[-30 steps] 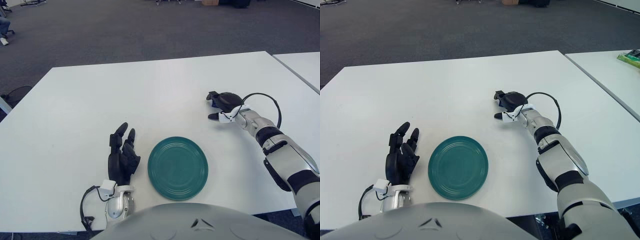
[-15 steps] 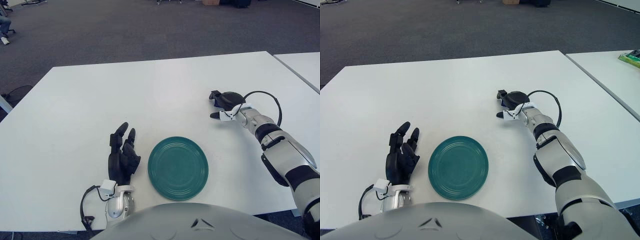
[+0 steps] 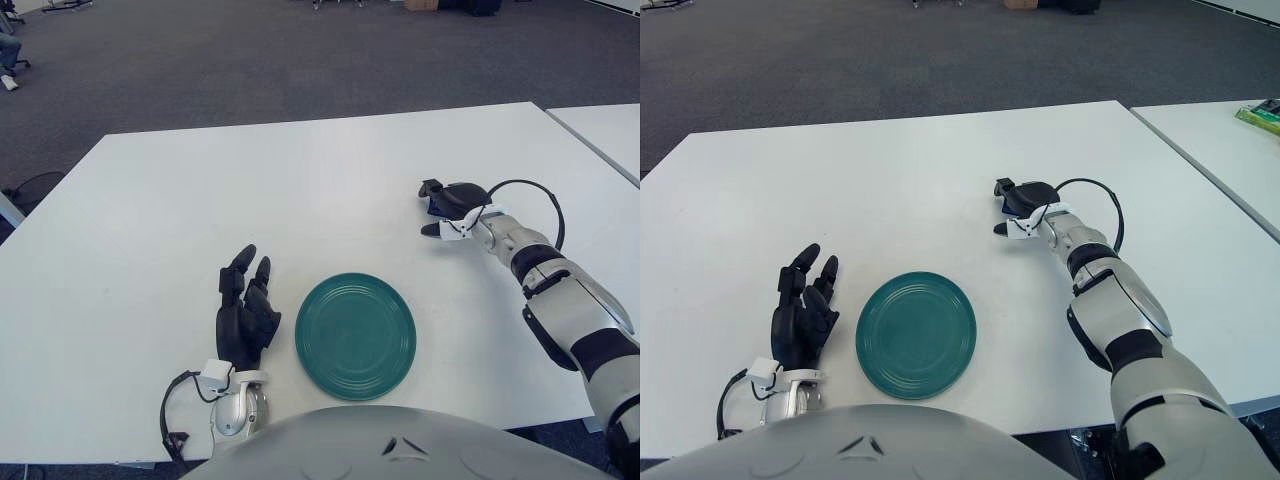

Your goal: Put the gum into the plate.

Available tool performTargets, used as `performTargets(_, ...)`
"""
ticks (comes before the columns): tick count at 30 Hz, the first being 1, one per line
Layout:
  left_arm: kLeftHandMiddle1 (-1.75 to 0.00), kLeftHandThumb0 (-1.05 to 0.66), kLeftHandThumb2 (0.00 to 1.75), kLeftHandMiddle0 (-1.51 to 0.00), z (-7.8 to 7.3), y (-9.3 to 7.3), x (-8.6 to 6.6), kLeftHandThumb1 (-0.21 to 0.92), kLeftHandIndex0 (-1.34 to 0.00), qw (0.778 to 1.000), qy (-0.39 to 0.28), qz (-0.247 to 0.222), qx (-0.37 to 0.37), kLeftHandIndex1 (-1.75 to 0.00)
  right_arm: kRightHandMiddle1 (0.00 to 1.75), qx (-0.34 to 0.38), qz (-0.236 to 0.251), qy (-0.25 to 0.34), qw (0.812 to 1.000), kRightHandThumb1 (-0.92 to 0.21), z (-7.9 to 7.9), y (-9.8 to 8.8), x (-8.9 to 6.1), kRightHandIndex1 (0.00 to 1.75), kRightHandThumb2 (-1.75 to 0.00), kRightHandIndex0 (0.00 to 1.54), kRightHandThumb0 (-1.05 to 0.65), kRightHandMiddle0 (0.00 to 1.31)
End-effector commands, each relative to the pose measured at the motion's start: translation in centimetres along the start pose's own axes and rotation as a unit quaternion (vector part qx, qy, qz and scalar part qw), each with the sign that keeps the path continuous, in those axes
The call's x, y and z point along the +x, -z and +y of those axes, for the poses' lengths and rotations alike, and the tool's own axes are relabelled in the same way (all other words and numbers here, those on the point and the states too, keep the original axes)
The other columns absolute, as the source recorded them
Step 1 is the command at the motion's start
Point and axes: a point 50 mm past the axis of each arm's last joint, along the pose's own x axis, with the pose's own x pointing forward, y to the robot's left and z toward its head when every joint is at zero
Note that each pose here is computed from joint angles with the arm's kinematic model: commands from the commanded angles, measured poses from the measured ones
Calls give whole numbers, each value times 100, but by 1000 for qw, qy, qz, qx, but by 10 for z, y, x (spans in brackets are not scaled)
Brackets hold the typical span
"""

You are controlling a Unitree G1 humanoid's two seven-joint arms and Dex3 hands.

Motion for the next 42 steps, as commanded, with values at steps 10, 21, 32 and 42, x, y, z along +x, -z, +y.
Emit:
performTargets(10,-3,-86,87,-51,-8,11,8,92,-11,999,-2,25,-20,-92,94,12,-6,57,998,-92,-30,1,8,5,-54,53,-72,0)
performTargets(21,-4,-86,87,-52,-8,12,12,92,-11,1000,1,25,-14,-93,97,20,-6,85,996,-92,-42,1,10,5,-52,54,-71,1)
performTargets(32,-3,-85,86,-52,-9,11,14,92,-10,1000,2,21,-15,-92,98,20,23,88,996,-92,-51,9,11,6,-52,56,-72,2)
performTargets(42,-3,-85,86,-52,-9,10,14,92,-9,1000,4,19,-16,-93,97,12,36,76,996,-92,-52,11,12,4,-53,53,-73,1)
